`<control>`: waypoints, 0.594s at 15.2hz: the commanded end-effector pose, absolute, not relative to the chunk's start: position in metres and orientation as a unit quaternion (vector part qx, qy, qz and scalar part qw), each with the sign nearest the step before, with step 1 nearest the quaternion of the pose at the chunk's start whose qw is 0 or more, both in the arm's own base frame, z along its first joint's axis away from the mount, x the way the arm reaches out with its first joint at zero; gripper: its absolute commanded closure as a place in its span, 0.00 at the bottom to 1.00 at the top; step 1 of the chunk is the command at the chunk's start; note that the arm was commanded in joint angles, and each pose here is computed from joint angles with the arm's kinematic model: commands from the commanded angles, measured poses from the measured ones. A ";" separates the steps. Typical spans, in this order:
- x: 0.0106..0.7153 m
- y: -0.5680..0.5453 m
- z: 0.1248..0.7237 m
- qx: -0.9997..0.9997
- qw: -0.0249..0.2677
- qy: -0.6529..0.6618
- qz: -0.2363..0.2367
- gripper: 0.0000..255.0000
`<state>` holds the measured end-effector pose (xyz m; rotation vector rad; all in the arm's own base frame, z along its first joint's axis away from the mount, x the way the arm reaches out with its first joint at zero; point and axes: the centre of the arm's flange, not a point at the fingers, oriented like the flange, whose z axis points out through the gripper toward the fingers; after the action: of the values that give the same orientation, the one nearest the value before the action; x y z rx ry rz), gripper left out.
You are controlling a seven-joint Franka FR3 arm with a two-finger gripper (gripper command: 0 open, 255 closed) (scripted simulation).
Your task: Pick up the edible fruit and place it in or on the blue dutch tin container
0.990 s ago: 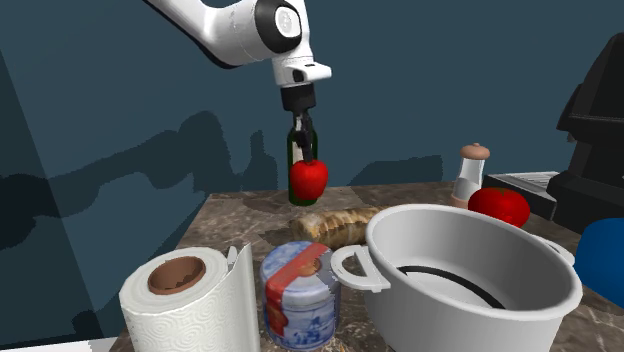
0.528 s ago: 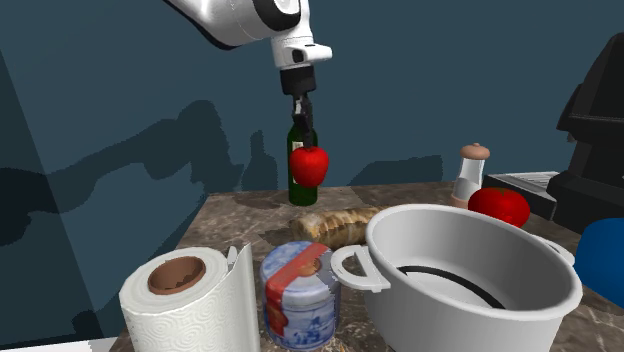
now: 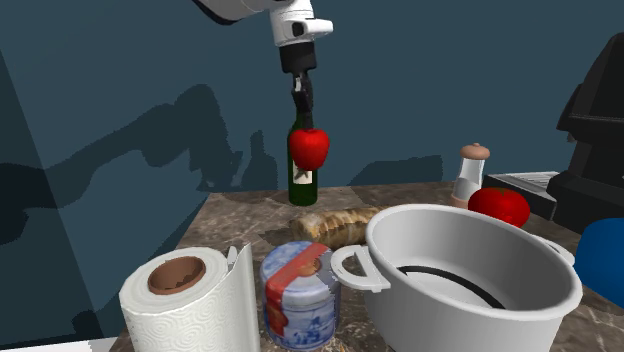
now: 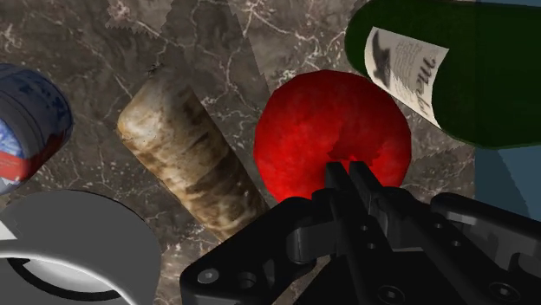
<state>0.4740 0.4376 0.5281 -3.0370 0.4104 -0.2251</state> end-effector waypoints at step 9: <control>0.468 0.400 0.571 -0.988 0.034 0.134 -0.073 1.00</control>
<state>0.4730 0.4133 0.5665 -3.0376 0.4102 -0.2246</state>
